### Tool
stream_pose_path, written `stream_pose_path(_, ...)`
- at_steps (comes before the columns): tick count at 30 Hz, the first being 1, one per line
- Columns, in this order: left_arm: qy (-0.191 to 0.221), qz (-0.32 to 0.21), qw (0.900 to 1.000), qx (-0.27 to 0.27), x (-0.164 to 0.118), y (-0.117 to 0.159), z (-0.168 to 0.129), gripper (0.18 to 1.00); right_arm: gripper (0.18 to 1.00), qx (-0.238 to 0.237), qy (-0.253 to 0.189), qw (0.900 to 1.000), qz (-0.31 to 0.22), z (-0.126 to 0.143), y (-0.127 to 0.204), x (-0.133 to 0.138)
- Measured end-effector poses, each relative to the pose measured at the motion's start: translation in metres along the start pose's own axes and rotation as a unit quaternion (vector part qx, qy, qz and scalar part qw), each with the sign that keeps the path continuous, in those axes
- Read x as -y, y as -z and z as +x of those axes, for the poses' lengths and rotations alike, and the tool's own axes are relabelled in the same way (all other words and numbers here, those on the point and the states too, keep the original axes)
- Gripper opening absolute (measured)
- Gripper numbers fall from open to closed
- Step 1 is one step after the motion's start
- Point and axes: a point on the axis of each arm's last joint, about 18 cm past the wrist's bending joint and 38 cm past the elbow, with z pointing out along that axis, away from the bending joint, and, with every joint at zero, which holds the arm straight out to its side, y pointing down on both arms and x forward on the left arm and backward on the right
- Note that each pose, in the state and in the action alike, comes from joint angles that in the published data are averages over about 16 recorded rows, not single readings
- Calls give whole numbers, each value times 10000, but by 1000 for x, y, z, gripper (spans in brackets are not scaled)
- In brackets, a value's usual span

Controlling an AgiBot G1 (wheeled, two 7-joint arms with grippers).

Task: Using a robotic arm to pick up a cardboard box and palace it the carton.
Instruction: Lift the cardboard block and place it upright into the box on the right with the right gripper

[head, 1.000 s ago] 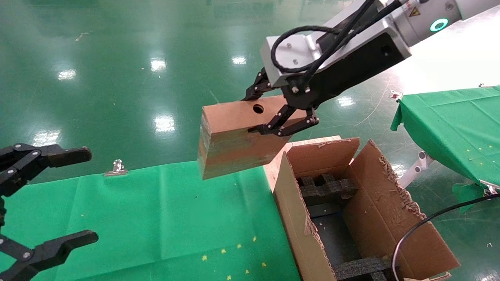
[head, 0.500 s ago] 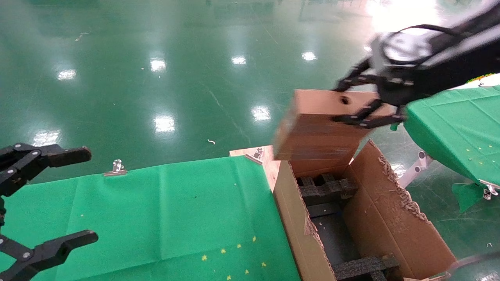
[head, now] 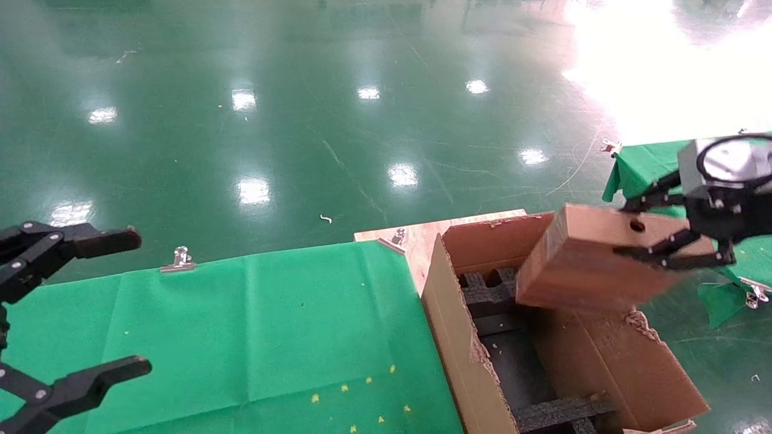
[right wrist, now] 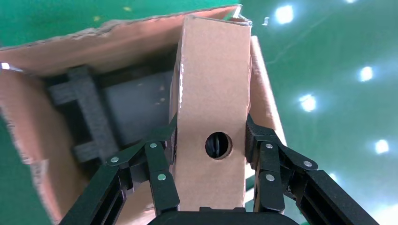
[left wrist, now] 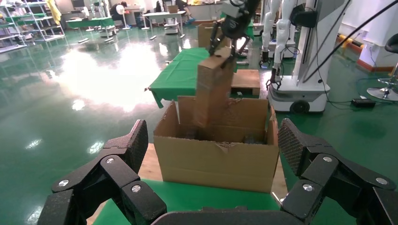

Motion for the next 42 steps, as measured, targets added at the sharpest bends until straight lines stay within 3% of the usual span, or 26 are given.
stream_pose_path(14,2,1,10000,1,0,0,0,1001,472,80,-169,9998,-7,-7,-6,-7)
stream_pose_path(20,2,1,10000,1,0,0,0,1001,472,-65,-623,9979,-152,-5,-10,-14)
stream_pose_path(25,2,1,10000,1,0,0,0,1001,471,-193,-1308,9904,-399,-7,-15,-22)
stream_pose_path(32,2,1,10000,1,0,0,0,1001,471,-436,-2571,9617,-843,-18,-23,-32)
stream_pose_path(42,2,1,10000,2,0,0,0,1001,471,-921,-4323,8866,-1365,-40,-34,-40)
